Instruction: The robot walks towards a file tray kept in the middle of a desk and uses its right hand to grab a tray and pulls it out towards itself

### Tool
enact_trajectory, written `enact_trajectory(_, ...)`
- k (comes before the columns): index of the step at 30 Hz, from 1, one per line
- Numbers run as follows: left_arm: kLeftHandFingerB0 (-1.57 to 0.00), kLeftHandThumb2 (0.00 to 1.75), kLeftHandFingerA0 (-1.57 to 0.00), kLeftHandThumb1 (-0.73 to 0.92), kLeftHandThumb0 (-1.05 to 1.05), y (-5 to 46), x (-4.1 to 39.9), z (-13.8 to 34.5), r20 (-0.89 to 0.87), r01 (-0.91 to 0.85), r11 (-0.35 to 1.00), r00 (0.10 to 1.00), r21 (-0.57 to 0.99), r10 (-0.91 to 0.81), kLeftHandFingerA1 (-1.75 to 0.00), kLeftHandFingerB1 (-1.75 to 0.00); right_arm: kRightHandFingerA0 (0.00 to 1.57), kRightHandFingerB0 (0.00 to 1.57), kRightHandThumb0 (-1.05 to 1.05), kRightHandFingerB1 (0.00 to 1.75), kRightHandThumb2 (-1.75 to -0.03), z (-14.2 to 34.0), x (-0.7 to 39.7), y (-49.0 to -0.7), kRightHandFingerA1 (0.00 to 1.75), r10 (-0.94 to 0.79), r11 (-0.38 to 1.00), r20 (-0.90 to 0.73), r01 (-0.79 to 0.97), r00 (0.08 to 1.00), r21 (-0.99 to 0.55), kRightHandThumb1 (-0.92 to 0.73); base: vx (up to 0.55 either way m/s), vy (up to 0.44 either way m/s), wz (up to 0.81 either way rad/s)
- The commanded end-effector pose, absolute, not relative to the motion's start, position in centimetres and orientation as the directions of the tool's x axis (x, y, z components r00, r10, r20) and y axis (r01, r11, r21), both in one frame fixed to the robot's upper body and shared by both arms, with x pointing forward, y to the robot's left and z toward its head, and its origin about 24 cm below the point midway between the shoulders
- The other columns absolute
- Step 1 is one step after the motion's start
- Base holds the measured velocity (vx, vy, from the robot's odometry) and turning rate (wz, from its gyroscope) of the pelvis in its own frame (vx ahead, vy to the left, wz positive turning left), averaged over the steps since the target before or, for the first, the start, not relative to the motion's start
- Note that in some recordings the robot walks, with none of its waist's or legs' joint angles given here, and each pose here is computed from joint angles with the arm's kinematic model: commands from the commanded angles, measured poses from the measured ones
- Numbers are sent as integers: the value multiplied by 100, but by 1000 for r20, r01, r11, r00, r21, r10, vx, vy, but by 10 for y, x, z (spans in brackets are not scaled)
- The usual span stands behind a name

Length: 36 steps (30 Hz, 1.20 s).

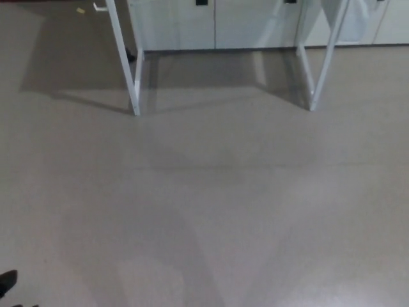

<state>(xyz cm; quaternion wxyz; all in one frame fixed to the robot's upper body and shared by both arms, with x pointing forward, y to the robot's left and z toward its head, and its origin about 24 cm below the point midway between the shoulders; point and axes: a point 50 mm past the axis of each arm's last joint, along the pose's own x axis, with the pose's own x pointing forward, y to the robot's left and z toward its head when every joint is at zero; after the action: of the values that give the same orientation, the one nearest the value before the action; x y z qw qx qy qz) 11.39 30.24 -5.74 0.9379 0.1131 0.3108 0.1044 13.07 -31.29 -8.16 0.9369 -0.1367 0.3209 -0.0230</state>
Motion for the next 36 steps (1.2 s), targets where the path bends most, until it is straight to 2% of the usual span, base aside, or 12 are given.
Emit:
enact_trajectory(1, -18, 62, -27, 71, -46, 308, 107, -57, -541, -110, 949, 800, 294, 260, -43, -35, 45, 19, -81, 58, -92, -82, 122, -315, 74, -124, 962, -593, -50, 795, -267, -45, 312, -88, -2)
enact_trajectory(14, -18, 62, -25, 73, -44, 310, 96, -63, -569, -92, 947, 780, 308, 261, -45, -35, 54, 9, -67, 52, -98, -87, 108, -314, 78, -138, 957, -595, -48, 792, -286, -42, 388, 43, -16)
enact_trajectory(15, -19, 62, -26, 73, -43, 310, 94, -63, -571, -93, 948, 779, 303, 259, -45, -35, 47, 23, -82, 52, -59, -88, 106, -314, 76, -139, 959, -602, -45, 787, -280, -61, 450, -5, -10)
enact_trajectory(16, -19, 62, -26, 73, -43, 310, 94, -63, -572, -101, 951, 779, 292, 258, -45, -35, 47, 23, -82, 52, -59, -88, 106, -315, 76, -141, 960, -604, -41, 784, -278, -61, 361, 147, -5)
enact_trajectory(18, -19, 62, -25, 71, -47, 309, 91, -62, -567, -92, 950, 784, 298, 254, -47, -37, 46, 22, -83, 51, -60, -90, 104, -315, 75, -143, 956, -617, -53, 774, -288, -61, 355, 114, 2)
enact_trajectory(19, -15, 83, -21, 55, -54, 309, 90, -62, -565, -90, 951, 786, 297, 251, -53, -46, 52, 10, -65, 52, -97, -92, 103, -316, 77, -149, 956, -617, -47, 773, -290, -40, 352, 78, 7)
enact_trajectory(21, -20, 61, -29, 70, -47, 312, 89, -65, -575, -96, 946, 773, 311, 267, -44, -35, 52, 10, -63, 52, -97, -92, 102, -316, 76, -144, 962, -621, -37, 771, -270, -40, 346, 24, 11)
enact_trajectory(23, -15, 82, -22, 55, -53, 313, 86, -67, -588, -95, 951, 767, 294, 258, -51, -45, 55, 11, -67, 52, -98, -91, 98, -315, 79, -134, 956, -618, -62, 774, -285, -42, 392, -51, 17)
enact_trajectory(27, -21, 61, -29, 69, -45, 313, 86, -67, -578, -94, 950, 774, 299, 259, -47, -37, 55, 11, -65, 52, -98, -92, 96, -315, 78, -139, 958, -628, -56, 766, -280, -41, 506, -99, 26)
enact_trajectory(28, -20, 61, -29, 70, -46, 313, 86, -68, -580, -92, 950, 773, 299, 257, -44, -36, 48, 24, -79, 50, -58, -93, 95, -315, 73, -142, 957, -630, -56, 763, -283, -62, 487, -80, 25)
enact_trajectory(29, -20, 61, -27, 70, -45, 314, 85, -68, -586, -89, 951, 769, 296, 254, -43, -35, 53, 11, -64, 52, -97, -94, 94, -315, 76, -146, 958, -635, -52, 759, -282, -41, 484, -87, 12)
enact_trajectory(36, -21, 61, -27, 69, -48, 314, 82, -68, -588, -78, 951, 770, 298, 247, -44, -36, 54, 10, -67, 53, -97, -95, 90, -314, 79, -136, 960, -639, -58, 757, -273, -41, 344, -36, -13)
